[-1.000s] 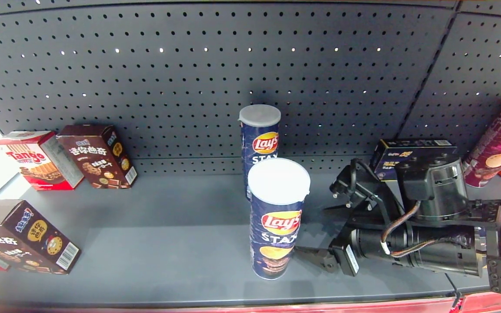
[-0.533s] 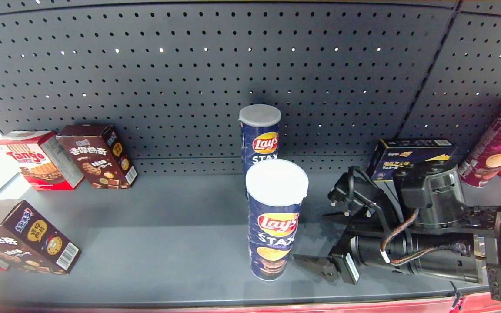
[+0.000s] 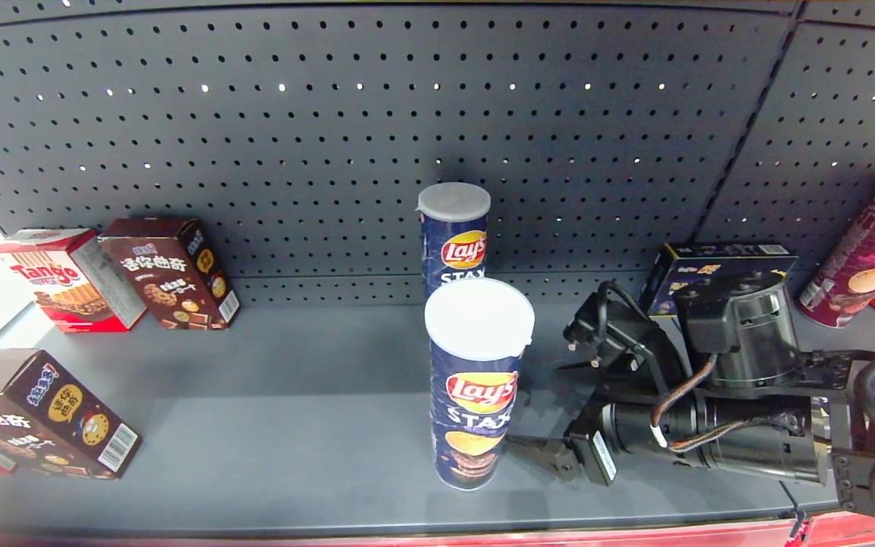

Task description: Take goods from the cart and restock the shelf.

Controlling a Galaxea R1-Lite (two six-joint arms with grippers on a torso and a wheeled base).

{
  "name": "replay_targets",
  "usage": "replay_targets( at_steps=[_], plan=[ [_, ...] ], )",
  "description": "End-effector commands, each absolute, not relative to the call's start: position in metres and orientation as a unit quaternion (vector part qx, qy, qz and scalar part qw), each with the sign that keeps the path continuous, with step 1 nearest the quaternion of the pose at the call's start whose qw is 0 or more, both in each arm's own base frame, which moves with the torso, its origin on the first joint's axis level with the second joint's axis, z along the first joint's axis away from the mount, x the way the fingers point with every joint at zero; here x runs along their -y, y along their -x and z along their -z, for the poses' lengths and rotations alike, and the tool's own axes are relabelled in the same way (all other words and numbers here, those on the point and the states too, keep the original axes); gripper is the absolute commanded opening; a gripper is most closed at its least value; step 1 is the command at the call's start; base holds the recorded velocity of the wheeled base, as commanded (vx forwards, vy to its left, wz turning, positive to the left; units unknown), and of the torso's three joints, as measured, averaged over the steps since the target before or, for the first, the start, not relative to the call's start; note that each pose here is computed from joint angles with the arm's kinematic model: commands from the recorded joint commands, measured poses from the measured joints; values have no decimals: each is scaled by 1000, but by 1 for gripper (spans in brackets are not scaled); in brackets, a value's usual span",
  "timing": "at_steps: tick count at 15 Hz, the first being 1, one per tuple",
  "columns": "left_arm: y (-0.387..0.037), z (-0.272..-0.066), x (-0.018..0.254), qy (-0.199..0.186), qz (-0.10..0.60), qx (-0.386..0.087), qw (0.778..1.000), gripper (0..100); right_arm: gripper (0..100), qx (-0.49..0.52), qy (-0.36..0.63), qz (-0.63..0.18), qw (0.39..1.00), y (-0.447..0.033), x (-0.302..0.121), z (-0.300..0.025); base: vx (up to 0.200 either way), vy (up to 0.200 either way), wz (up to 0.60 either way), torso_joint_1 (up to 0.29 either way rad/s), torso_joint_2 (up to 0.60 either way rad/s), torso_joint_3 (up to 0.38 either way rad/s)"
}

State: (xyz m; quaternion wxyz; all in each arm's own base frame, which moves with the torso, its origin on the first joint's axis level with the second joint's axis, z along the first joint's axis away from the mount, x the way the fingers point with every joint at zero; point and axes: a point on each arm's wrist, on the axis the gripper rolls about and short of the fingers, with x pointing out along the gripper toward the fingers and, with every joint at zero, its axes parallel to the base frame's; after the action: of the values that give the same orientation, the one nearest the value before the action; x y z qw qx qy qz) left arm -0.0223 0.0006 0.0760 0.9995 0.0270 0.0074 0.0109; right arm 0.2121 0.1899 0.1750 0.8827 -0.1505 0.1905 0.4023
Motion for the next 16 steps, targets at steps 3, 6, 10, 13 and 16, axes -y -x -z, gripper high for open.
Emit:
replay_targets(
  at_steps=[3,6,10,13,16],
  plan=[
    [22,-76,-1,-26,-11,-9,1000,100,100,-195,152,-402,882,-214,-191,-172,0,0,0,0,0,0],
    [22,-76,-1,-23,-11,-9,1000,100,100,-194,150,-400,883,-213,-189,-173,0,0,0,0,0,0],
    [22,-76,-1,-23,-11,-9,1000,100,100,-192,151,-402,882,-216,-193,-174,0,0,0,0,0,0],
    [22,-76,-1,-20,-11,-9,1000,100,100,-195,152,-402,881,-219,-195,-171,0,0,0,0,0,0],
    [22,-76,-1,-20,-11,-9,1000,100,100,-195,152,-403,881,-219,-196,-171,0,0,0,0,0,0]
  ],
)
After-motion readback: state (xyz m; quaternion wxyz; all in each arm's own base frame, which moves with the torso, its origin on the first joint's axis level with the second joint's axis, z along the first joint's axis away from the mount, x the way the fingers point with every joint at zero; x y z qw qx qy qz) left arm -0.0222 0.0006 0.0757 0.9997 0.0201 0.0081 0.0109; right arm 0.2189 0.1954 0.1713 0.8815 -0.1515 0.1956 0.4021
